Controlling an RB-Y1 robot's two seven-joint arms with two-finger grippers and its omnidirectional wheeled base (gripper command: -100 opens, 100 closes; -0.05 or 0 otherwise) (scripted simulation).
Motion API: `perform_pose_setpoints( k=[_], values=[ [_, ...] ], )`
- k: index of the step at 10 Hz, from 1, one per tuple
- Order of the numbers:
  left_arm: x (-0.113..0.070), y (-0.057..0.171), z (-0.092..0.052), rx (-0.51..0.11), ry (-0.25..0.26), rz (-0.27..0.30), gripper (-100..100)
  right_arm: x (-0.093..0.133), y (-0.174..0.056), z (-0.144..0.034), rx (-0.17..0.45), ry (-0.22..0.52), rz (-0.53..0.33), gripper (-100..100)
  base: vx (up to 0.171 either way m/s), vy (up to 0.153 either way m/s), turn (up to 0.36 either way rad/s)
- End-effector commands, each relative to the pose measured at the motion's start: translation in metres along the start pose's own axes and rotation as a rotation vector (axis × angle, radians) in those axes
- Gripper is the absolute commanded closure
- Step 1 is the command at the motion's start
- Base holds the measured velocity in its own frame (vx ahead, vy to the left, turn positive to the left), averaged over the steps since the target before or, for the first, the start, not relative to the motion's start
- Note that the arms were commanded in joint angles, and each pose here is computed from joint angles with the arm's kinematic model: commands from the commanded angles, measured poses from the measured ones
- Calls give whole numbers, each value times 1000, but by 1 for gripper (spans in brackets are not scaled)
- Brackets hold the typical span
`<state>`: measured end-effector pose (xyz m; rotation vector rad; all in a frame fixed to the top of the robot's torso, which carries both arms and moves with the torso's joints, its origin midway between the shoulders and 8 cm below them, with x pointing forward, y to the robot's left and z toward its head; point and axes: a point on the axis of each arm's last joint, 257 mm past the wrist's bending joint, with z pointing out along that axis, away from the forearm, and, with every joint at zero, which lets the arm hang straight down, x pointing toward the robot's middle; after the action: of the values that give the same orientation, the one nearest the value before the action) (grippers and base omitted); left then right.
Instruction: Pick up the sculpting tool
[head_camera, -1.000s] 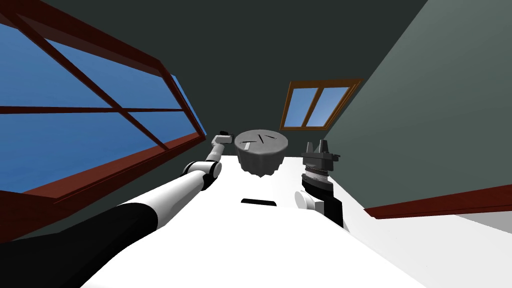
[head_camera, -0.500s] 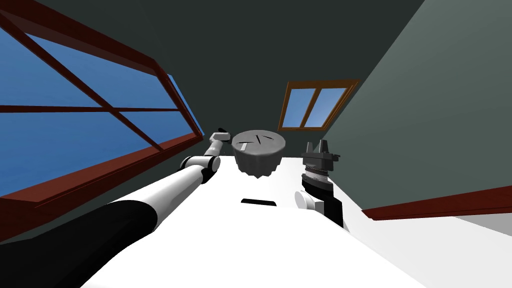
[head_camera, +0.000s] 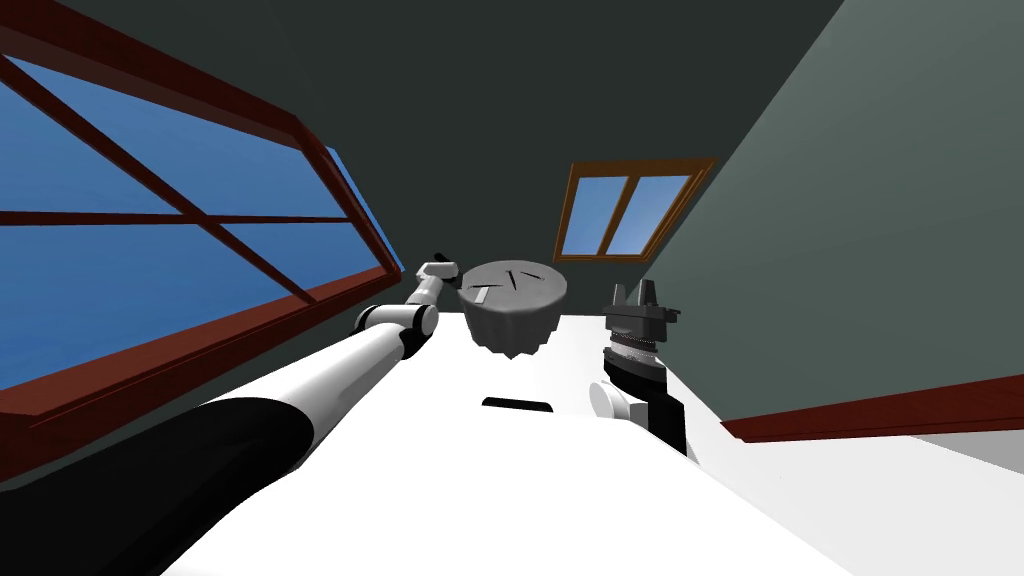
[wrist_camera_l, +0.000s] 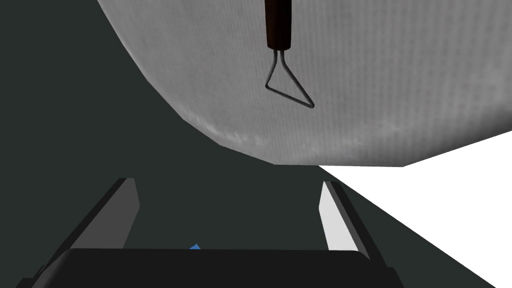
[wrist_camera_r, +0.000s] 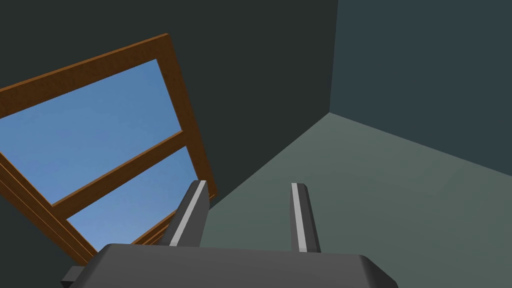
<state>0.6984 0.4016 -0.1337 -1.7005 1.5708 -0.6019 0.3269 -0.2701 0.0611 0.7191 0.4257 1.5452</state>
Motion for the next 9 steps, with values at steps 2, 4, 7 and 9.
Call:
perform_pose_setpoints(
  k=[2, 4, 7, 9],
  values=[
    [-6, 20, 3, -88, 4, -34, -100, 0, 0, 0, 0, 0, 0, 0, 52, -98, -9],
    [-9, 34, 1, -159, 11, -68, -100, 0, 0, 0, 0, 0, 0, 0, 110, -137, -29],
    [-9, 38, 2, -168, 12, -69, -100, 0, 0, 0, 0, 0, 0, 0, 29, -25, -2],
    [-7, 56, 2, -230, 21, -92, -100, 0, 0, 0, 0, 0, 0, 0, 40, -44, -29]
  ],
)
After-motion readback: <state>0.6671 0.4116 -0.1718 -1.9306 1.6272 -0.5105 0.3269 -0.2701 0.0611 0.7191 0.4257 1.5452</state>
